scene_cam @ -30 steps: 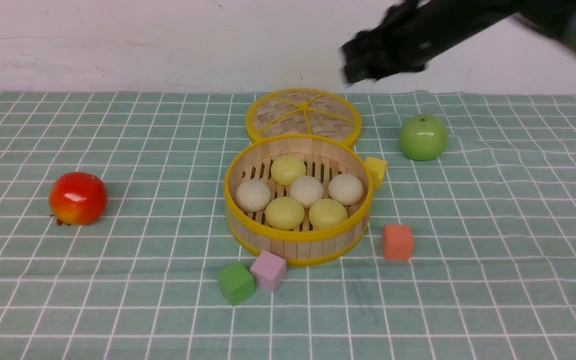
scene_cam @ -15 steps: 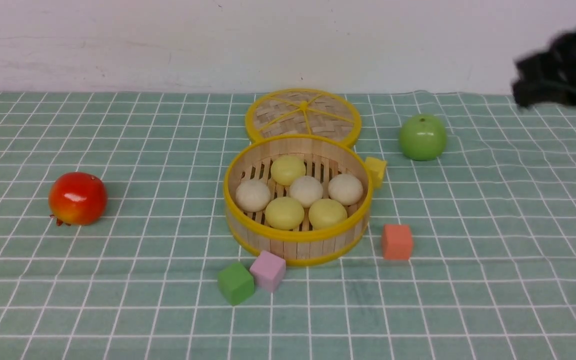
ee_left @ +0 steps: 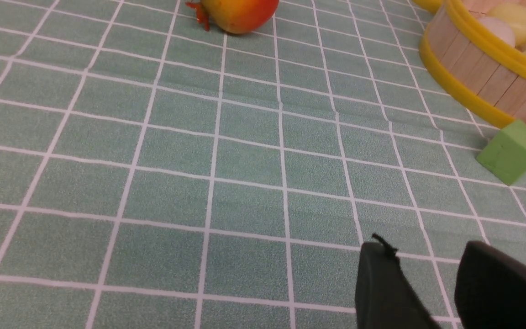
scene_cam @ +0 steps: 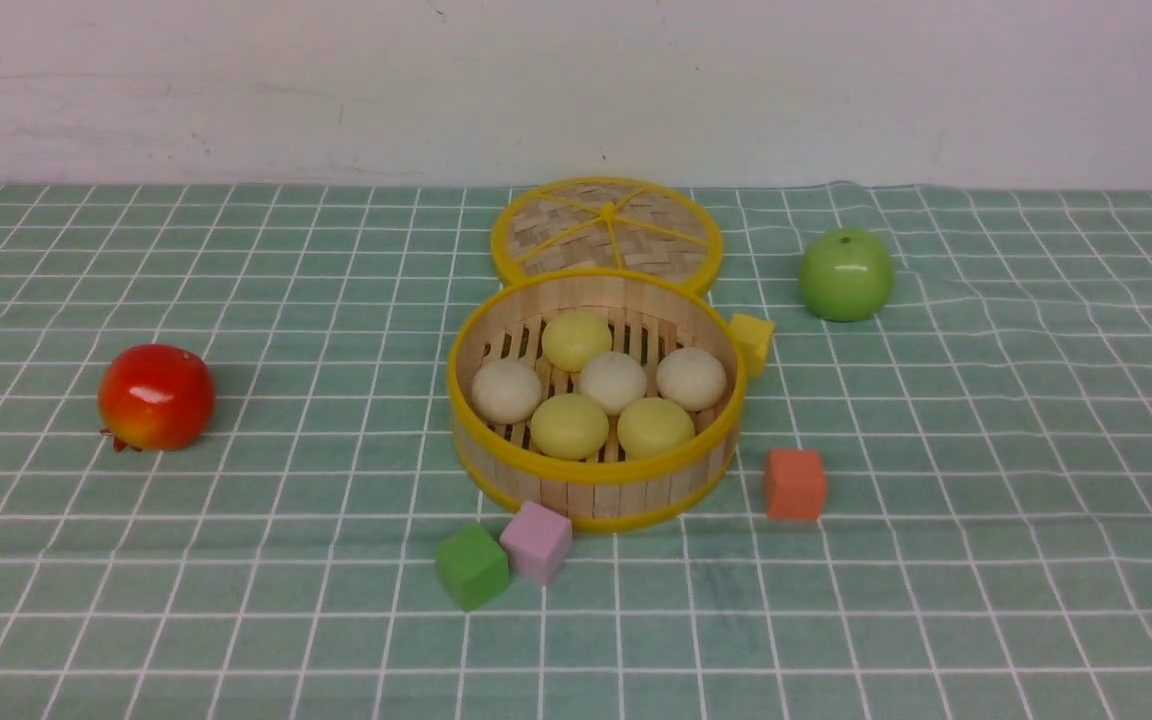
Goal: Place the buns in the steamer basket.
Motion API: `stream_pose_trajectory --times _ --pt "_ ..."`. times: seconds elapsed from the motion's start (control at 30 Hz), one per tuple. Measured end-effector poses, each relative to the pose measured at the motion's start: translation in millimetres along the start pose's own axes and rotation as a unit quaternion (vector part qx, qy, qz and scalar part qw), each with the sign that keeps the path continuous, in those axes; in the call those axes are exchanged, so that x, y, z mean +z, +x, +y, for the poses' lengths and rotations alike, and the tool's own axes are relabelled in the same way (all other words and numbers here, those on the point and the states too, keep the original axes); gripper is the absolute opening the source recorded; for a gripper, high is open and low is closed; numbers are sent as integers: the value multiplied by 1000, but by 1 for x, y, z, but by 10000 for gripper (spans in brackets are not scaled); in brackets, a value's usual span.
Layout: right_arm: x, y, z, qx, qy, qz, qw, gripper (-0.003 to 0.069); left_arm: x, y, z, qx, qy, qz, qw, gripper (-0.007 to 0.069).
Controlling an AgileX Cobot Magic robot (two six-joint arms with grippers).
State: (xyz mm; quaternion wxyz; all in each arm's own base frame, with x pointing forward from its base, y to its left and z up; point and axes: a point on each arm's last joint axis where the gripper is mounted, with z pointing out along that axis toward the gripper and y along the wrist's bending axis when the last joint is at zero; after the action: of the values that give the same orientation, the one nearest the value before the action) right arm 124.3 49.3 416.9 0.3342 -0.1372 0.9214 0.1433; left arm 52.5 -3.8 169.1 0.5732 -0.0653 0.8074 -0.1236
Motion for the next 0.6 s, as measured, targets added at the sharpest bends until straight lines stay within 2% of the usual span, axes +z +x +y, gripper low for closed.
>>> stream_pose_trajectory --times 0.1,0.2,0.3,0.37,0.4,0.47,0.6 --pt "-7 4 0 -3 3 -10 1000 -13 0 0 0 0 0 0 1000 238" --pt "-20 14 -5 -18 32 -36 999 -10 0 0 0 0 0 0 1000 238" --pt "-35 36 -17 -25 116 -112 987 -10 0 0 0 0 0 0 1000 238" --pt "-37 43 -20 -27 142 -145 979 -9 0 0 0 0 0 0 1000 238" --pt "-33 57 -25 -34 169 -178 969 -8 0 0 0 0 0 0 1000 238" --pt "-19 74 -30 -42 189 -200 960 -6 0 0 0 0 0 0 1000 238" --pt "21 120 -39 -57 201 -256 944 -4 0 0 0 0 0 0 1000 238"
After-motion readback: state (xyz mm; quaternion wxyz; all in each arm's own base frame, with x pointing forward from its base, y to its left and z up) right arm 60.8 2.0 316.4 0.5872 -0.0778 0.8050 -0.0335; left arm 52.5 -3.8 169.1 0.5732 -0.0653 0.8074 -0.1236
